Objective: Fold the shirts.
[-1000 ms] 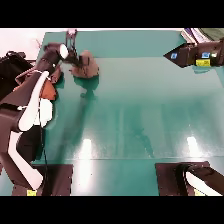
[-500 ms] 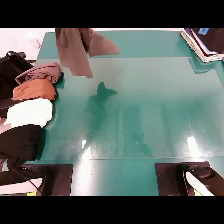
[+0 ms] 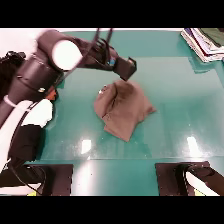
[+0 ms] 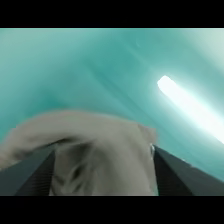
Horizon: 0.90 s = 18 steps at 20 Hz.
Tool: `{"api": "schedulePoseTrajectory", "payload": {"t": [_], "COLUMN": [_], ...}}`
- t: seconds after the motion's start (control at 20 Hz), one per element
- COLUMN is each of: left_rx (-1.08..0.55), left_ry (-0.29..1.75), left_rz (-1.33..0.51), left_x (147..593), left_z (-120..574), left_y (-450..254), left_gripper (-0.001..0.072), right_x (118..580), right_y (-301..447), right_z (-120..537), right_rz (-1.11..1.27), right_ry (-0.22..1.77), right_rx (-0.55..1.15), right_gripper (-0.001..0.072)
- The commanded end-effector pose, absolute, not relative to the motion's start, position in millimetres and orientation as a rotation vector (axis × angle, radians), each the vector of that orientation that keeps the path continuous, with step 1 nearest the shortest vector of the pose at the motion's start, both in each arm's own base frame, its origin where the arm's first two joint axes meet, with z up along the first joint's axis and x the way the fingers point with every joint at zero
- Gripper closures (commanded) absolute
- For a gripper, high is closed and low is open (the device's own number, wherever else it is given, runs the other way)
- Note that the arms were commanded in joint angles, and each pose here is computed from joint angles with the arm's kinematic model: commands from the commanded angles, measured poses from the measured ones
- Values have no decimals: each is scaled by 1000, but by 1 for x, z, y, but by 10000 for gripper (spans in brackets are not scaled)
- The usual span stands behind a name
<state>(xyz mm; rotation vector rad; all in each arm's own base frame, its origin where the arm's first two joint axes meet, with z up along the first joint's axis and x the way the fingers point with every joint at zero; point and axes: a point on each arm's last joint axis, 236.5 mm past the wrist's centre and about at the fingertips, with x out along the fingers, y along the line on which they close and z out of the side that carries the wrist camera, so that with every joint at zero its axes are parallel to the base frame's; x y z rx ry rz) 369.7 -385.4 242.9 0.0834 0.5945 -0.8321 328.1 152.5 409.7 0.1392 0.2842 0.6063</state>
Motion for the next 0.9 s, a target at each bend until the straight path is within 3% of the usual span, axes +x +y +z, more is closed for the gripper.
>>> {"api": "schedulePoseTrajectory", "payload": {"t": [0.0, 0.15, 0.3, 0.55, 0.85], "left_rx": [21, -106, -245, -362, -328], "left_ry": [621, 778, 1011, 1256, 1316], "left_rz": [-759, -505, -421, -392, -529], "left_x": [407, 470, 479, 453, 428], "left_z": [224, 186, 109, -12, -56], "left_y": [-364, -258, -203, -206, -261], "left_gripper": [27, 151, 147, 147, 146], "right_x": [331, 332, 337, 342, 341], "right_y": [158, 162, 162, 159, 156], "right_z": [403, 395, 377, 349, 330], "right_rz": [639, 661, 658, 626, 604], "right_ry": [372, 429, 473, 489, 499], "right_rx": [85, 63, 75, 126, 154], "right_gripper": [695, 695, 695, 695, 695]}}
